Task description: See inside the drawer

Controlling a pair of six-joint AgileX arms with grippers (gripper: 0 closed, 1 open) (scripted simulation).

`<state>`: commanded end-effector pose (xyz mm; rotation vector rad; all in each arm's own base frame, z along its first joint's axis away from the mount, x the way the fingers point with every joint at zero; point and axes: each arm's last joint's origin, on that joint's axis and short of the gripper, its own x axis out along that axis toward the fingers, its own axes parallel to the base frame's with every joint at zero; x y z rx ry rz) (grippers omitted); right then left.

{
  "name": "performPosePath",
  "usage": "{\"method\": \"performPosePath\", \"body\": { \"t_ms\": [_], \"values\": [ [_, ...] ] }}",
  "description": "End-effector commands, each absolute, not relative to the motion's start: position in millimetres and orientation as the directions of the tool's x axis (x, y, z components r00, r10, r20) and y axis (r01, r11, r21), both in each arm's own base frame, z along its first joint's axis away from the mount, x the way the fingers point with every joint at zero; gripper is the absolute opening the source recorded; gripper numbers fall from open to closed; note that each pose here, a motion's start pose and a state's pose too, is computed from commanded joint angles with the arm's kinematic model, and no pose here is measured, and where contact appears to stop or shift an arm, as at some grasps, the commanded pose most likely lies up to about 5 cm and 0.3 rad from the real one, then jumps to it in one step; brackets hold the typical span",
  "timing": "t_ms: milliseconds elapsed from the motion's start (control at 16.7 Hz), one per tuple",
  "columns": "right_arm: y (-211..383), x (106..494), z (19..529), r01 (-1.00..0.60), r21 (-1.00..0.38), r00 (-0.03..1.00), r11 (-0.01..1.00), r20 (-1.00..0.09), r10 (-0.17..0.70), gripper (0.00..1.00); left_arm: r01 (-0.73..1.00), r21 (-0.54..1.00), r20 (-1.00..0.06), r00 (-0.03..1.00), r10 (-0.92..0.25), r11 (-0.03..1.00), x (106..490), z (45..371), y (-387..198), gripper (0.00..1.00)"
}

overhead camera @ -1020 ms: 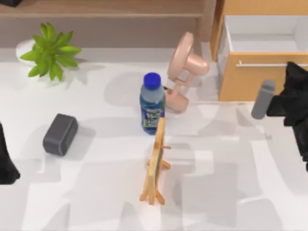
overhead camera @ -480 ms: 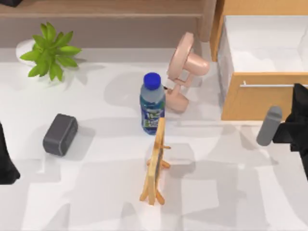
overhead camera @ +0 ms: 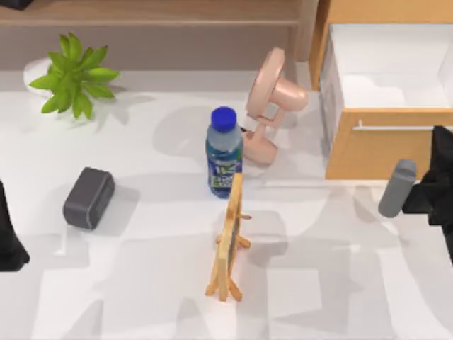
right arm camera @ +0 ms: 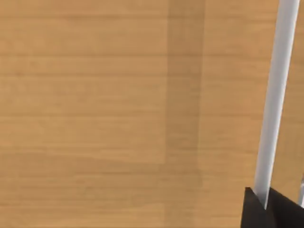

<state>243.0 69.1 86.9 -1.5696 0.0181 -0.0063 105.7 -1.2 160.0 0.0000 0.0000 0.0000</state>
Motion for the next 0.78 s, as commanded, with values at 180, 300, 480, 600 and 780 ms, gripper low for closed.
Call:
{"method": "performPosePath", "body": {
  "t_ms": [180, 300, 480, 600, 780],
  "values": [
    [69.1, 243.0, 86.9, -0.007, -1.0, 1.0, 0.001, -0.008, -0.016, 0.45, 0.0, 0.0, 0.0, 1.0, 0.0, 1.0, 105.7, 160.0, -1.2, 1.0],
    [69.1, 243.0, 86.9, -0.007, -1.0, 1.0, 0.001, -0.008, -0.016, 0.6, 0.0, 0.0, 0.0, 1.0, 0.0, 1.0, 105.7, 160.0, -1.2, 1.0],
    [69.1, 243.0, 86.9, -0.007, -1.0, 1.0, 0.001, -0.008, -0.016, 0.83, 0.0, 0.0, 0.0, 1.0, 0.0, 1.0, 105.7, 160.0, -1.2, 1.0],
    [69.1, 243.0, 86.9, -0.007, -1.0, 1.0, 0.001, -0.008, -0.016, 0.98, 0.0, 0.0, 0.0, 1.0, 0.0, 1.0, 105.7, 160.0, -1.2, 1.0],
    [69.1, 243.0, 86.9, -0.007, -1.0, 1.0, 0.001, -0.008, -0.016, 1.0, 0.0, 0.0, 0.0, 1.0, 0.0, 1.0, 105.7, 160.0, -1.2, 1.0]
  ]
}}
